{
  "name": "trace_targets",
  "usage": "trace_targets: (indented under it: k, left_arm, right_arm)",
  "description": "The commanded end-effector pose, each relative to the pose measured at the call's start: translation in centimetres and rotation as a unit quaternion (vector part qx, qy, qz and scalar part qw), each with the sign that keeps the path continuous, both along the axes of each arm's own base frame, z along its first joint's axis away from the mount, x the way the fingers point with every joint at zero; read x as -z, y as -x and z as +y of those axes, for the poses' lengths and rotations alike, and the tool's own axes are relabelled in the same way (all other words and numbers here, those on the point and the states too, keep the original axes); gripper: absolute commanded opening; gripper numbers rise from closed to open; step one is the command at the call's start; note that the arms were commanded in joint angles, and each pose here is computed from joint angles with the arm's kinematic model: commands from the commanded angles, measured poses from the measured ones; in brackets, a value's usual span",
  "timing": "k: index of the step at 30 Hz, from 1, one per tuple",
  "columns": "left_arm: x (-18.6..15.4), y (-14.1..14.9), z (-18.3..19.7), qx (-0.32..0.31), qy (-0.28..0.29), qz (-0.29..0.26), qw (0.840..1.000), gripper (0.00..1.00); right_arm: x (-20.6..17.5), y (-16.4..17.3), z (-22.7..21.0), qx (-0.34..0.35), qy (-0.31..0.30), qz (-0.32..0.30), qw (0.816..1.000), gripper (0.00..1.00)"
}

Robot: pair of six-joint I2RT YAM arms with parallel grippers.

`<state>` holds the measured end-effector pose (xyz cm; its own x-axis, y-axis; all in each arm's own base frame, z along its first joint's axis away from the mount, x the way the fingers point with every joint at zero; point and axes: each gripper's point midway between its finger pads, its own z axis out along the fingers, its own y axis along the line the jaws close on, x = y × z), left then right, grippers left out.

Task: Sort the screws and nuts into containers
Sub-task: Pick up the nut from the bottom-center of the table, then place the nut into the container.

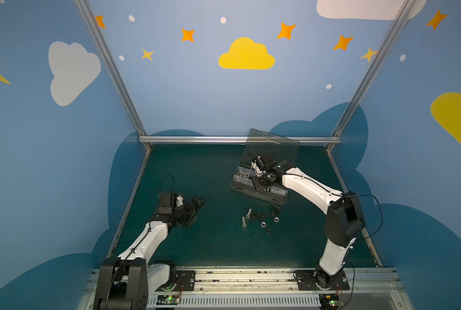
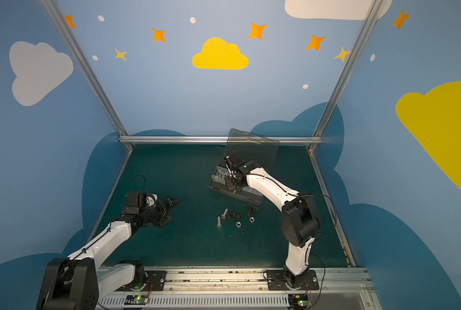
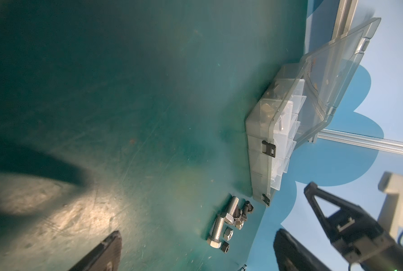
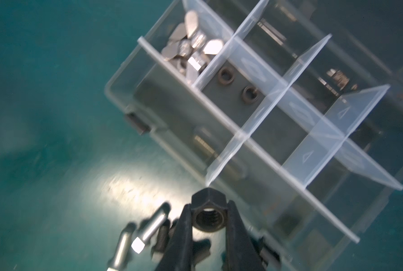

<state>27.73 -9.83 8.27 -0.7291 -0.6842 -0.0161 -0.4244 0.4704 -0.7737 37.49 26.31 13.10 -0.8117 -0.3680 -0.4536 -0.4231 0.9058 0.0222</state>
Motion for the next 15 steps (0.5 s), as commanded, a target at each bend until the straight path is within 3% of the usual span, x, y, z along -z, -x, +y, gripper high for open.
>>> trace_targets:
  k: [1, 15]
  left_arm:
    - [-1.3, -0.6, -0.2, 0.004, 0.004, -0.017, 1.000, 1.00]
    - [-1.8, -1.0, -0.4, 0.007, 0.006, -0.020, 1.000, 1.00]
  right_arm:
    - [0.5, -1.7, -0.1, -0.002, 0.010, 0.005, 1.000, 0.04]
    - [2.8, -6.8, 0.8, 0.013, 0.023, 0.013, 1.000, 0.06]
